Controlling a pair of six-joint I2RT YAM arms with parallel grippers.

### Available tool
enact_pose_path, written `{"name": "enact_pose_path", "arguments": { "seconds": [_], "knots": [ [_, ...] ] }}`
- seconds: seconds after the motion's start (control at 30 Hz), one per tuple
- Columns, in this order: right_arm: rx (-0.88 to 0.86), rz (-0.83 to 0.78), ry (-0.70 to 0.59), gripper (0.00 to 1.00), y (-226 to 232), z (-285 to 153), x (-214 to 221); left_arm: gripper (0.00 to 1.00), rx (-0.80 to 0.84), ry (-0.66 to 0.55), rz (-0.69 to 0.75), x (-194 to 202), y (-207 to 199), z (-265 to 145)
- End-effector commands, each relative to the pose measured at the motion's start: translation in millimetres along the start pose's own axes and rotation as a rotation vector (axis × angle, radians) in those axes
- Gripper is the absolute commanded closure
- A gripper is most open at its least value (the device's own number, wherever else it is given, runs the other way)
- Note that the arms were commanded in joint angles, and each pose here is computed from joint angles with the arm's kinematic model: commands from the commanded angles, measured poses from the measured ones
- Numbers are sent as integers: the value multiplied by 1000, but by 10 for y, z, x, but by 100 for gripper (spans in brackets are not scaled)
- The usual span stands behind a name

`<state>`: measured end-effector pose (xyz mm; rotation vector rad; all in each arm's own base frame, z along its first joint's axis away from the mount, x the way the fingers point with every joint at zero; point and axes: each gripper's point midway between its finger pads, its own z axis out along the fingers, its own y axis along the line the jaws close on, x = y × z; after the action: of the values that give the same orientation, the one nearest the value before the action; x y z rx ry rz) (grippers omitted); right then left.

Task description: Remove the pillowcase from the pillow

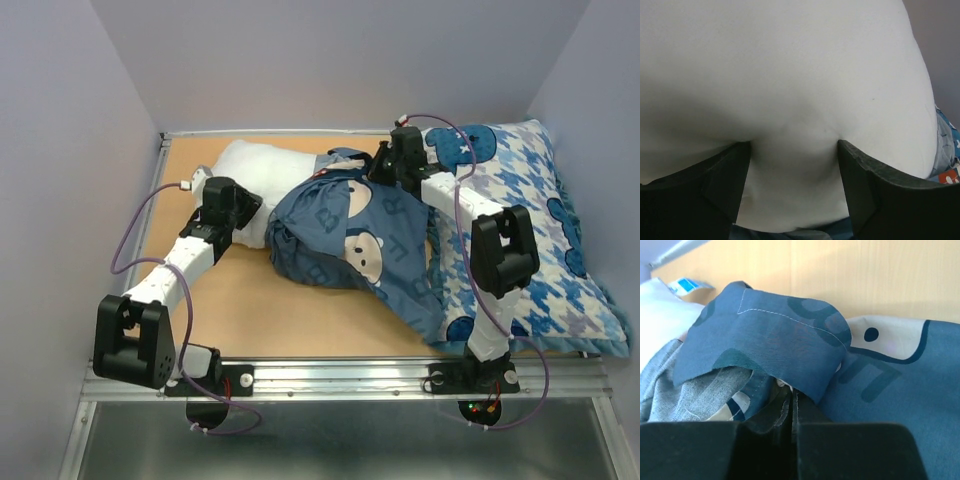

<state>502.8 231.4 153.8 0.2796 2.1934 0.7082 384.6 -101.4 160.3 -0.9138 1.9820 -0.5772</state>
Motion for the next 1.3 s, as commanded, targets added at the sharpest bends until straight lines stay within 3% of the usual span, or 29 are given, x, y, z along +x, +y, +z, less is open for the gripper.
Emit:
{"name": "enact_pose_path", "arguments": {
  "seconds": [0.0, 0.03, 0.07, 0.17, 0.27, 0.4, 0.63, 0.77, 1.03, 1.27],
  "knots": [
    [-36, -130, 100, 90, 220, 60, 291, 57, 123, -2, 24, 20, -240, 87],
    [-43, -149, 108, 85, 301, 47, 336, 100, 121, -2, 22, 21, -238, 98],
    [-45, -160, 108, 66, 343, 30, 325, 100, 113, -4, 19, 20, -229, 106],
    [-53, -207, 74, 29, 583, -168, 121, 100, 85, -34, -1, -50, -196, 88],
    [-32, -226, 18, 16, 701, -403, -112, 100, 45, -77, -15, -134, -132, 42],
    [-62, -260, -76, 13, 971, -989, -399, 100, 21, -111, -37, -220, -120, -13],
    [-50, -373, -135, 12, 1189, -1579, -42, 100, 35, -125, -42, -278, -204, -66],
    [-70, -448, -79, 13, 1184, -1777, 353, 100, 41, -131, -32, -309, -254, -84],
    [-13, -600, 60, 14, 904, -1958, 1566, 100, 61, -139, -26, -363, -349, -129],
    [76, -678, 75, 13, 783, -1876, 1996, 100, 66, -143, -10, -389, -396, -138]
  ]
}}
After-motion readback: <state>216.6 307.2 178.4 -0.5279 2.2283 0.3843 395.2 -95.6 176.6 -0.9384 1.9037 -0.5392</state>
